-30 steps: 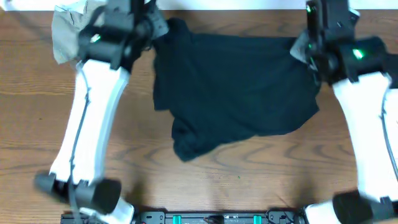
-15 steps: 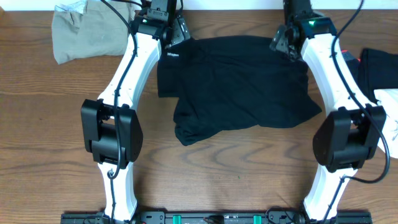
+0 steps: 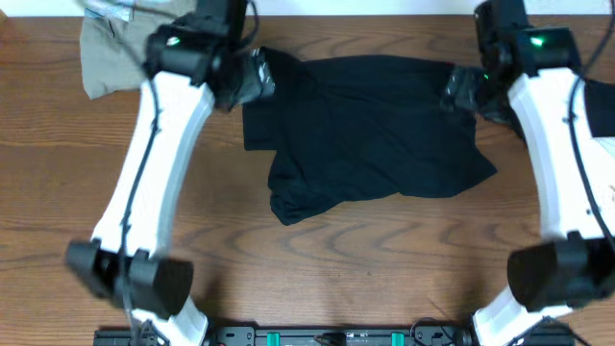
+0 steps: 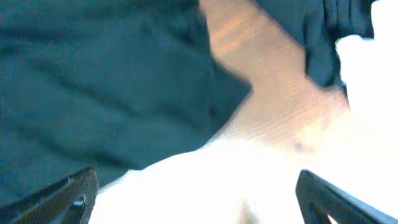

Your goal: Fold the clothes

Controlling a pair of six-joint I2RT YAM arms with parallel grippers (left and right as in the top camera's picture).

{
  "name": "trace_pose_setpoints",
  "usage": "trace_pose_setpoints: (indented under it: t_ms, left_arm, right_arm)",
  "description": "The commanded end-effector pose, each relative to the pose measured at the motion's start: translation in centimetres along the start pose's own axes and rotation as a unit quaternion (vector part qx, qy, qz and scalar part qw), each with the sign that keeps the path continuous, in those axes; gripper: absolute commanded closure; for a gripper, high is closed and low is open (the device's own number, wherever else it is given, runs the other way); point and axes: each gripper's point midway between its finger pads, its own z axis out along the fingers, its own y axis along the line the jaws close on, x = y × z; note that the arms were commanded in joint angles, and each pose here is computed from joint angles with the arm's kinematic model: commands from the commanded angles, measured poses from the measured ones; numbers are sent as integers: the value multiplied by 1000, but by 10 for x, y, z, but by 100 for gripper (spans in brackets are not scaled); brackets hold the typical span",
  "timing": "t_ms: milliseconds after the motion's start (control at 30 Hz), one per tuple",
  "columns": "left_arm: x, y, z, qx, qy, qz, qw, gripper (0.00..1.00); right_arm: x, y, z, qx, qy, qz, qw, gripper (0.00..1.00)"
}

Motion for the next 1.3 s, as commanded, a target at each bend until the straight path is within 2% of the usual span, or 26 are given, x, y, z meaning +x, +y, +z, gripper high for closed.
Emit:
trace_pose_setpoints:
  t_ms: [0,133,367,800,1033,1267]
  left_arm:
    - [39,1,10,2,94,13,995,2]
    - [70,8,29,-24,151,24,988,2]
    - [124,-19,82,18,225,45,973,2]
    - [166,-21,129,36,256,44,965,2]
    - [176,-26,157,68,246,42,966,2]
    - [200,-22,174,85,265,36,960,2]
  right_arm:
    - [21,0,1,-6,48,-19,999,1]
    - [39,-10,15,20,87,-27,996,1]
    - [58,-20,57,45,124,-23,991,1]
    - [61,-56,126,40,132,44,989,1]
    - [61,-60,141,32,124,52,990,1]
    - [55,-59,146,30,109,51,992,1]
